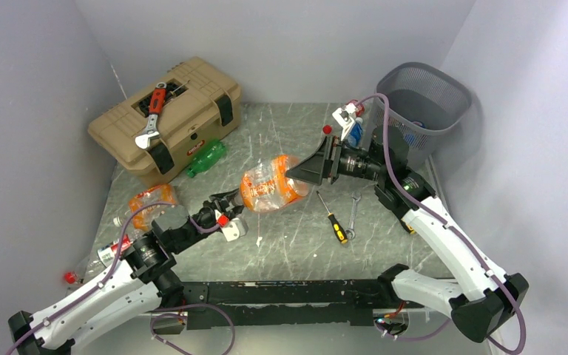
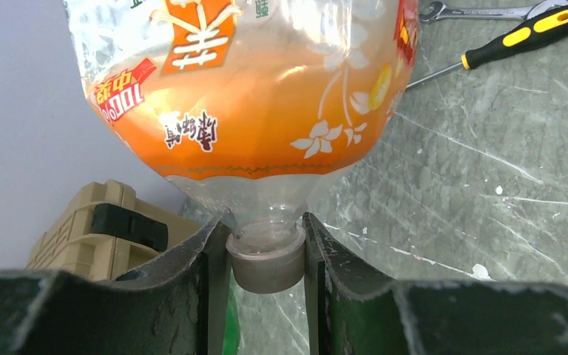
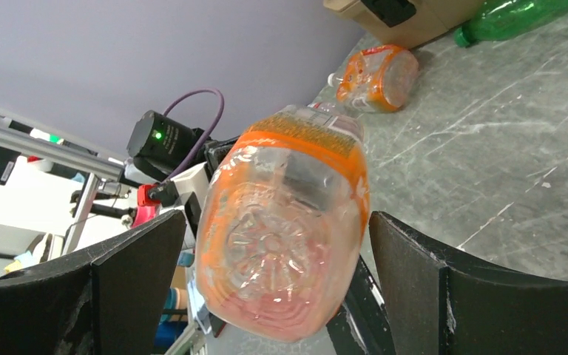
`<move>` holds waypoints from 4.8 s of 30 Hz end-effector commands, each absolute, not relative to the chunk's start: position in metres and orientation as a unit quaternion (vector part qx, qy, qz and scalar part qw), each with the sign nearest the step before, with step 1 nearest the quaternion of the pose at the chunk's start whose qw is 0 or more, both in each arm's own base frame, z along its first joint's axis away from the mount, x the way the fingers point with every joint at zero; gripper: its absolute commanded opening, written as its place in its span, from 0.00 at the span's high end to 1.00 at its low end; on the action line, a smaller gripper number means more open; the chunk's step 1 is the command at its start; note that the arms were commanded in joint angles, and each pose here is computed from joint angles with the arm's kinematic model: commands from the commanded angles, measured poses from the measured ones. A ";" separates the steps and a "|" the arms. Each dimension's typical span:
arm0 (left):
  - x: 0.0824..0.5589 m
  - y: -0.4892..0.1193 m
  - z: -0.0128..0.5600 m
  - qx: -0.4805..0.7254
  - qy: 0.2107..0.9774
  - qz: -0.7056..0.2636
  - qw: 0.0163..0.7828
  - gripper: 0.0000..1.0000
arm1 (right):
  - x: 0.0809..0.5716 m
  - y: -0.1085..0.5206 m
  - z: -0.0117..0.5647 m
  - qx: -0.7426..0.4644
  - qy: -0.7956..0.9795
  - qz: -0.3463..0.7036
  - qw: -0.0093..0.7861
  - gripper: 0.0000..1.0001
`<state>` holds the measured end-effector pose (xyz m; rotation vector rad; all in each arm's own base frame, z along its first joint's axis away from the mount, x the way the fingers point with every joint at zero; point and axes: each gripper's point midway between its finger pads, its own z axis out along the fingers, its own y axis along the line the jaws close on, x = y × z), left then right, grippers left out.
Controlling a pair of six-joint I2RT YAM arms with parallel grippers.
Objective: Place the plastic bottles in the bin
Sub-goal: Pick up the plastic bottle from the corner of the board, then place the plastic bottle in the trash bin.
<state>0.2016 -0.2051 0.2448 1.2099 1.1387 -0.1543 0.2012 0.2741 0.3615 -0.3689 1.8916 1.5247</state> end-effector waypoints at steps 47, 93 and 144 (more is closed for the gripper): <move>0.199 -0.210 0.275 0.497 0.487 -0.097 0.712 0.00 | 0.202 0.267 0.385 -0.150 0.732 0.487 0.452 0.69; 0.274 -0.175 0.247 0.341 0.662 0.007 0.668 0.00 | 0.462 -0.095 0.407 0.311 0.652 -0.006 0.692 0.64; 0.271 -0.189 0.242 0.370 0.653 -0.023 0.661 0.01 | 0.476 -0.068 0.405 0.342 0.719 0.091 0.599 0.04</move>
